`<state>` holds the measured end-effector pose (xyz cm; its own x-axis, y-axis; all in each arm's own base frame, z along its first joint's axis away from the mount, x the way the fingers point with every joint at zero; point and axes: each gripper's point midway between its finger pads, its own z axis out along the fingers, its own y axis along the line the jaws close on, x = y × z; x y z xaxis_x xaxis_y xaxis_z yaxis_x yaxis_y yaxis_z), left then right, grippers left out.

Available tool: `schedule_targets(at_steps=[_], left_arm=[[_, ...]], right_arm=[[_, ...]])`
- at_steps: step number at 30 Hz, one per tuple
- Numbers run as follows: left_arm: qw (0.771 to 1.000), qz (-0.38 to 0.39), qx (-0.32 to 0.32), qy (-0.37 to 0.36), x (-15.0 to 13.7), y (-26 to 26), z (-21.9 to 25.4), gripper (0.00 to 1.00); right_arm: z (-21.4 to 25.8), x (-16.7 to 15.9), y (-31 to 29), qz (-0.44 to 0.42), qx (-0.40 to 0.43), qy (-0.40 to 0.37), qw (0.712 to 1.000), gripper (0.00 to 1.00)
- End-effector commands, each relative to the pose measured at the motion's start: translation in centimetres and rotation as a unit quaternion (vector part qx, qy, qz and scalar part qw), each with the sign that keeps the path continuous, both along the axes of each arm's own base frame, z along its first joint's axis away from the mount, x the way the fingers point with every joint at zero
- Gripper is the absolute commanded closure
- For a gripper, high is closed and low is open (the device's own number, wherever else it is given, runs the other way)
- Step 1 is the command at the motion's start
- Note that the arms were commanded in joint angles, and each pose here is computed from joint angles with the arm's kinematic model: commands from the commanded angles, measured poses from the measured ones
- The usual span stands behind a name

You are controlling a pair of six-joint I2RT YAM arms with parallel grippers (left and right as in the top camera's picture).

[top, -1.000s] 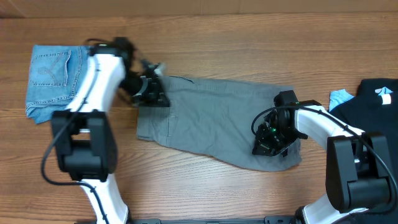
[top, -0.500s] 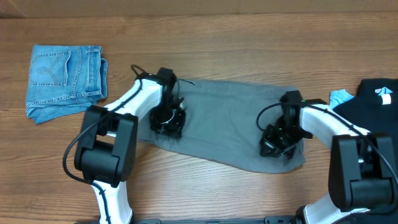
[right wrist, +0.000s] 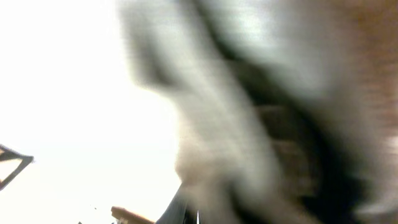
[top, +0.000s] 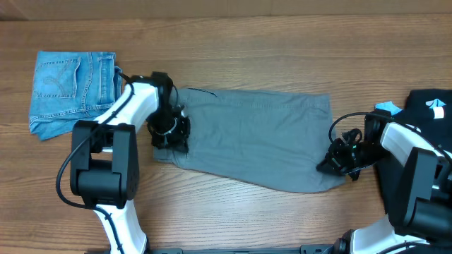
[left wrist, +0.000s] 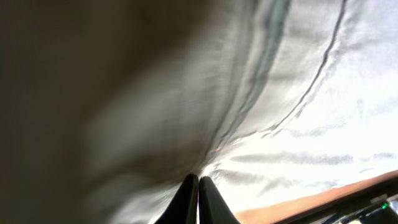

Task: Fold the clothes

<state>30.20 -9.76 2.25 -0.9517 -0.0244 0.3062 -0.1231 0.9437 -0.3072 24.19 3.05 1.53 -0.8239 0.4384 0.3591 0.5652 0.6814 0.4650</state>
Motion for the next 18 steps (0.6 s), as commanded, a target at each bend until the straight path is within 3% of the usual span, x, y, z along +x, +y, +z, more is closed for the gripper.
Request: schedule_targets(at_steps=[1, 6, 7, 9, 10, 11, 14, 16, 18], left_arm=[[0.999, -0.011, 0.013, -0.028, 2.5, 0.8, 3.7, 0.96], [0.996, 0.0, 0.03, -0.088, 5.4, 2.4, 8.4, 0.9], [0.995, 0.006, 0.039, -0.095, 5.7, 3.1, 8.7, 0.81], [0.993, 0.033, 0.058, -0.102, 6.2, 5.4, 8.9, 0.28], [0.993, 0.045, 0.06, -0.096, 6.2, 6.2, 8.6, 0.11], [0.993, 0.056, 0.06, -0.089, 6.0, 7.0, 8.1, 0.02], [0.993, 0.075, 0.061, -0.07, 5.2, 8.4, 6.6, 0.0], [0.993, 0.081, 0.053, -0.069, 5.0, 8.7, 5.7, 0.0], [0.994, 0.054, -0.023, -0.095, 5.3, 6.9, 3.8, 0.0]], right_arm=[[6.5, 3.8, 1.4, 0.058, 0.059, -0.181, 0.98, 0.96], [11.8, 4.9, 1.9, 0.081, 0.044, -0.279, 0.956, 0.92], [12.0, 4.8, 2.1, 0.083, 0.044, -0.281, 0.955, 0.91], [11.2, 4.6, 2.7, 0.081, 0.032, -0.254, 0.963, 0.89], [10.1, 4.6, 2.8, 0.081, 0.009, -0.23, 0.97, 0.88], [8.8, 4.7, 2.5, 0.071, -0.024, -0.2, 0.977, 0.88], [5.9, 4.8, 1.9, 0.036, -0.092, -0.138, 0.985, 0.88], [4.9, 4.9, 2.3, 0.03, -0.096, -0.122, 0.987, 0.88], [2.9, 5.0, 2.6, 0.015, -0.093, -0.093, 0.991, 0.89]])
